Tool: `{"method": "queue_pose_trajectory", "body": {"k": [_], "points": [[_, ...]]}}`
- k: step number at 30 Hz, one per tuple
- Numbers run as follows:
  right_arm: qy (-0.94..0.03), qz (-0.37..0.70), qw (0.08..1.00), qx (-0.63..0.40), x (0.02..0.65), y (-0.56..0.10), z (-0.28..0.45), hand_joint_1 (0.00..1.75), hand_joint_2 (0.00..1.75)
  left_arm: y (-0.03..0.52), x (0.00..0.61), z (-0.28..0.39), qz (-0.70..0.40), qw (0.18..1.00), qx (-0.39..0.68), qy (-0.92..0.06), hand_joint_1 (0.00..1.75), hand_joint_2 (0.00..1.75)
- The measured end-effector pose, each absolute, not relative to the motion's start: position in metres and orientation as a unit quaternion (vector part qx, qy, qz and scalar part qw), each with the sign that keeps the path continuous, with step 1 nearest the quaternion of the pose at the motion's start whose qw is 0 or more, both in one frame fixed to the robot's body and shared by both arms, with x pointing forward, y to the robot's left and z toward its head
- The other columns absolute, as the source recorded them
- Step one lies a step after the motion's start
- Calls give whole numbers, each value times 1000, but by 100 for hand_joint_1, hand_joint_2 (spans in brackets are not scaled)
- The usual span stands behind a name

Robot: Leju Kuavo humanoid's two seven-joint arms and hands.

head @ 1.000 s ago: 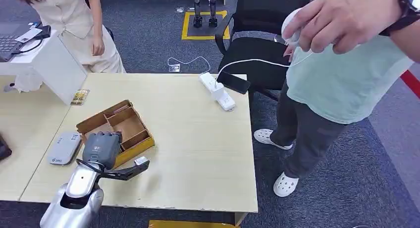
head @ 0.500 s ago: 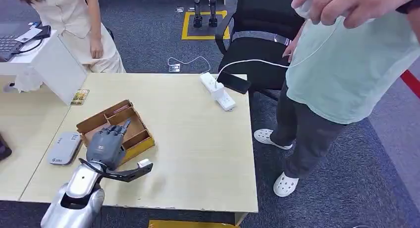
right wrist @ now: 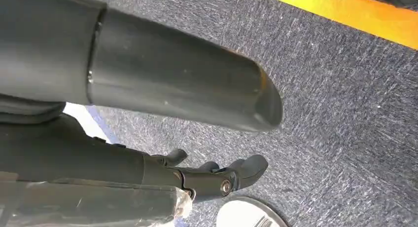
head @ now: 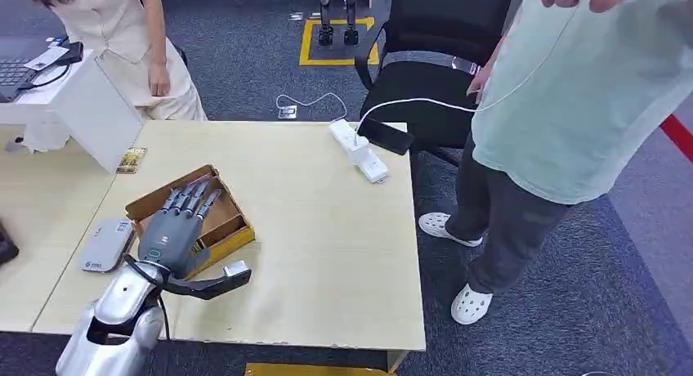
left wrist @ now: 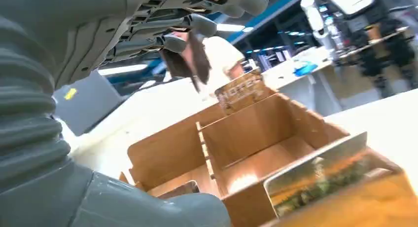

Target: Pass the card to the sensor for recognition and then transmit it.

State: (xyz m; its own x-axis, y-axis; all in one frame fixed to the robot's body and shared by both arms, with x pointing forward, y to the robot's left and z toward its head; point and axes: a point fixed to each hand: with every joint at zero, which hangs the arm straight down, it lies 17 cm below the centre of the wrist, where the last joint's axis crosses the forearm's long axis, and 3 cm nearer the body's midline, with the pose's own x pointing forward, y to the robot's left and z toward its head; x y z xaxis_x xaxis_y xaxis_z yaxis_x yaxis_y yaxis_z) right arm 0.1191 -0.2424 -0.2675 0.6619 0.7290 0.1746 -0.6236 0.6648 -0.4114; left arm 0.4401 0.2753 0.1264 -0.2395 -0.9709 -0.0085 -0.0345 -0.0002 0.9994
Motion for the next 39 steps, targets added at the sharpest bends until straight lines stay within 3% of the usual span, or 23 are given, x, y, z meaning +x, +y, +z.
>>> {"method": "queue_pose_trajectory", "body": {"k": [19, 39], "points": [[-164, 374, 899, -160, 117, -243, -268, 0, 0, 231, 401, 97, -588, 410, 414, -561, 0, 175], [-162, 368, 902, -156, 116, -237, -268, 0, 0, 218, 416, 116, -518, 455, 473, -548, 0, 175]]}}
